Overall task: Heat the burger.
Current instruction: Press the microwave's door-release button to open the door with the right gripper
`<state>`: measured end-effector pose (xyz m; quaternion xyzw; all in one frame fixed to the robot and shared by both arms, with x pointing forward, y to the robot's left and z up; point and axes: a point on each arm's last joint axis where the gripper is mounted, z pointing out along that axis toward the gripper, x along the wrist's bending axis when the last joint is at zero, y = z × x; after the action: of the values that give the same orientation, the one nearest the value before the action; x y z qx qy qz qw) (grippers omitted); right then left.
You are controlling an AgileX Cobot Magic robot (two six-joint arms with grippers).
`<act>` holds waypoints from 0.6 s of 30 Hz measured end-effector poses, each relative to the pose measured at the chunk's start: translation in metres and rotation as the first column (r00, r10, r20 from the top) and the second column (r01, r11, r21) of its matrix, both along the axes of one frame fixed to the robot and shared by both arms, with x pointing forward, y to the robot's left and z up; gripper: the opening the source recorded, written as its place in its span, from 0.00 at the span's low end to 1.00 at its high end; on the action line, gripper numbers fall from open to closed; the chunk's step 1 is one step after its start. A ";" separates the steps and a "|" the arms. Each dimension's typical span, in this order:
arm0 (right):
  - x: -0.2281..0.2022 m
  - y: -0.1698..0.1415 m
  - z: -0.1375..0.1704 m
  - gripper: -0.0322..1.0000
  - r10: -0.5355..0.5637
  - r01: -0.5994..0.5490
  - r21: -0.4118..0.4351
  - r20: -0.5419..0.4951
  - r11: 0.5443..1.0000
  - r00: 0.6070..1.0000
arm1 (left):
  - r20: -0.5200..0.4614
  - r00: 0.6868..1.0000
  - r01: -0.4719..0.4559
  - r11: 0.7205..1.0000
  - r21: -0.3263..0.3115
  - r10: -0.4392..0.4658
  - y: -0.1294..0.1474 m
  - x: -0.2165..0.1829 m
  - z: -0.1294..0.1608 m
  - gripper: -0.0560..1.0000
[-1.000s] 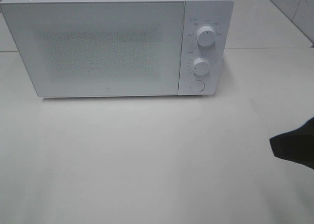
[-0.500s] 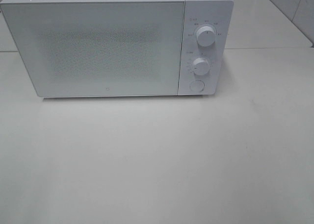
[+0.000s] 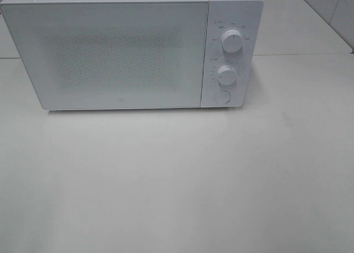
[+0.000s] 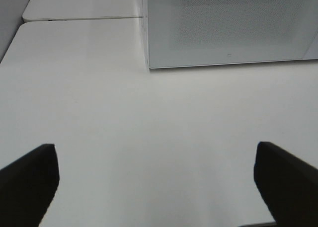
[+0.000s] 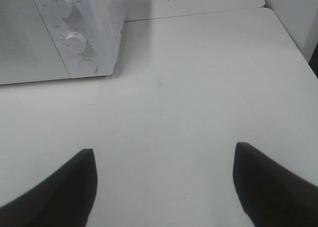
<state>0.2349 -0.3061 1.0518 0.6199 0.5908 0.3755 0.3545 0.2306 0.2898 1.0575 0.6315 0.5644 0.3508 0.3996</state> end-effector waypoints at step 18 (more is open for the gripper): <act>-0.001 0.000 -0.003 0.74 -0.012 0.012 -0.006 0.001 1.000 1.000 | 0.000 1.000 0.000 1.000 0.000 0.000 0.000 0.000 0.000 0.99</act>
<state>0.2341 -0.3062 1.0492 0.6221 0.5880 0.3720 0.3589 0.2306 0.2898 1.0575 0.6315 0.5644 0.3508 0.3996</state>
